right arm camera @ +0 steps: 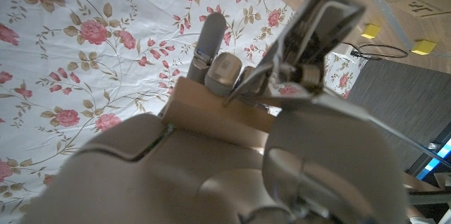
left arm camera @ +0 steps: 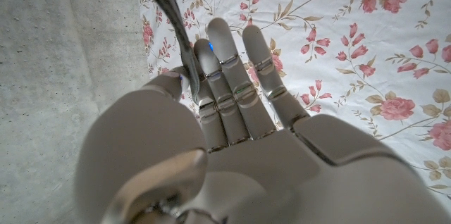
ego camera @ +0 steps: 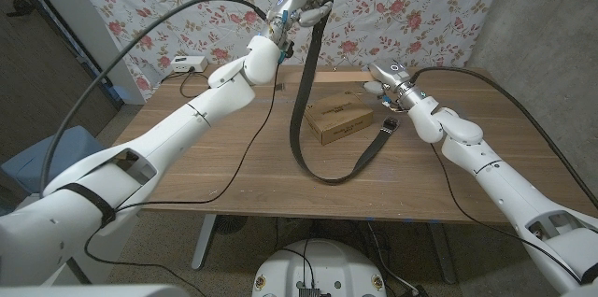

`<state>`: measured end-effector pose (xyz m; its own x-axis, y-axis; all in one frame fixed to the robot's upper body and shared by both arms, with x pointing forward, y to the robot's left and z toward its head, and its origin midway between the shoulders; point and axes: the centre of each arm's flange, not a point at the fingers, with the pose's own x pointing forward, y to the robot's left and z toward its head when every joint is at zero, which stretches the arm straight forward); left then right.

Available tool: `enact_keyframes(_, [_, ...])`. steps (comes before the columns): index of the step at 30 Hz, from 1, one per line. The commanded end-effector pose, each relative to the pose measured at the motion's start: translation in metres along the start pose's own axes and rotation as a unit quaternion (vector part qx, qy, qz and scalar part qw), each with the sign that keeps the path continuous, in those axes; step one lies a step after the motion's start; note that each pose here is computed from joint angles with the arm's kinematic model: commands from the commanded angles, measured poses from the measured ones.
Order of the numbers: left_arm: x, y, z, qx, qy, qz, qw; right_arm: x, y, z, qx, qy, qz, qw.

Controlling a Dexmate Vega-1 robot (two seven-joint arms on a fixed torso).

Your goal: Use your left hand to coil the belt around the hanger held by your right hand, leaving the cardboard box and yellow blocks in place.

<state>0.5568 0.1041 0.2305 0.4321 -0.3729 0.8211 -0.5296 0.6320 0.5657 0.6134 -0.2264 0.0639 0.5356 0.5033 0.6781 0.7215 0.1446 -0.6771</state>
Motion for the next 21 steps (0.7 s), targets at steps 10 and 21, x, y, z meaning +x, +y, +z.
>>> enact_keyframes(10, [0.042, 0.038, -0.011, 0.074, 0.046, 0.078, 0.993, -0.010, -0.007, -0.010, 0.122, 0.008, -0.031, 0.9920])
enact_keyframes(21, [0.048, 0.041, -0.027, 0.124, 0.077, 0.087, 0.985, -0.009, -0.013, -0.015, 0.198, 0.008, -0.023, 0.9799])
